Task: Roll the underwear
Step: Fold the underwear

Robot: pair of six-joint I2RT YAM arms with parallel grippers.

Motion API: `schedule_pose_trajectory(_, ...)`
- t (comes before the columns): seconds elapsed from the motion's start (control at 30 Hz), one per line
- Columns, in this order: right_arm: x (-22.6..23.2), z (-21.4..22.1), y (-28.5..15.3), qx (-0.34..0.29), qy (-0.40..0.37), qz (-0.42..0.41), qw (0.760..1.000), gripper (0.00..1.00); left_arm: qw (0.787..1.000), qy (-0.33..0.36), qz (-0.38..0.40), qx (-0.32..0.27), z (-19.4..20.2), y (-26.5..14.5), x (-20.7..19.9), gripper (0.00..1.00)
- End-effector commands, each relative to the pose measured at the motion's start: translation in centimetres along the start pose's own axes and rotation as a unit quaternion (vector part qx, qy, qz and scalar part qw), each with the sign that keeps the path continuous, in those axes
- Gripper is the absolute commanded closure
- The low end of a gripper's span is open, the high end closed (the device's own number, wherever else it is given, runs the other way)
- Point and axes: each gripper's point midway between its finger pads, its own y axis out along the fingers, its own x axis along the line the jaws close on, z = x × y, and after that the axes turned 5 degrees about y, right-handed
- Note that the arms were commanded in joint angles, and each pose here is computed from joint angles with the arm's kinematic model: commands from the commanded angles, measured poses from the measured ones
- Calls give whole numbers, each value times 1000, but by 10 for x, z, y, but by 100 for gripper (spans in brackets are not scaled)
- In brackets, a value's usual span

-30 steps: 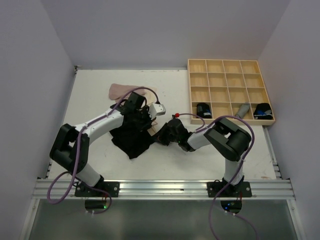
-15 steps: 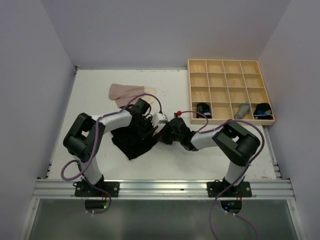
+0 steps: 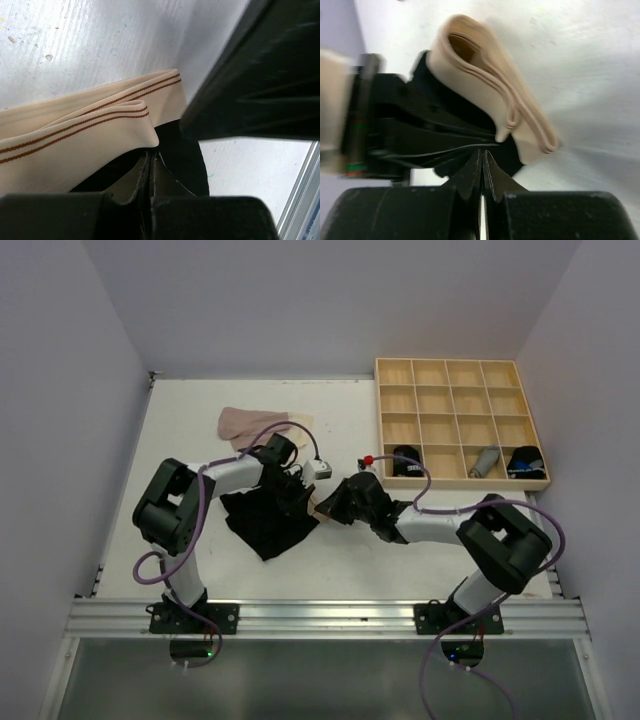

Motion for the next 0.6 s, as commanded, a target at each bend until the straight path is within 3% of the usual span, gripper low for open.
schedule_pose_trajectory(0.0, -23, 1, 13, -16, 20, 21, 999, 98, 999, -5, -33, 8, 4, -1, 17, 100)
schedule_pose_trajectory(0.27, -58, 10, 37, -20, 59, 38, 997, 98, 1000, -3, -29, -1, 2, -8, 15, 100)
schedule_pose_trajectory(0.57, -72, 17, 44, -12, 71, 46, 996, 99, 995, 45, -62, -66, -52, -58, -3, 100)
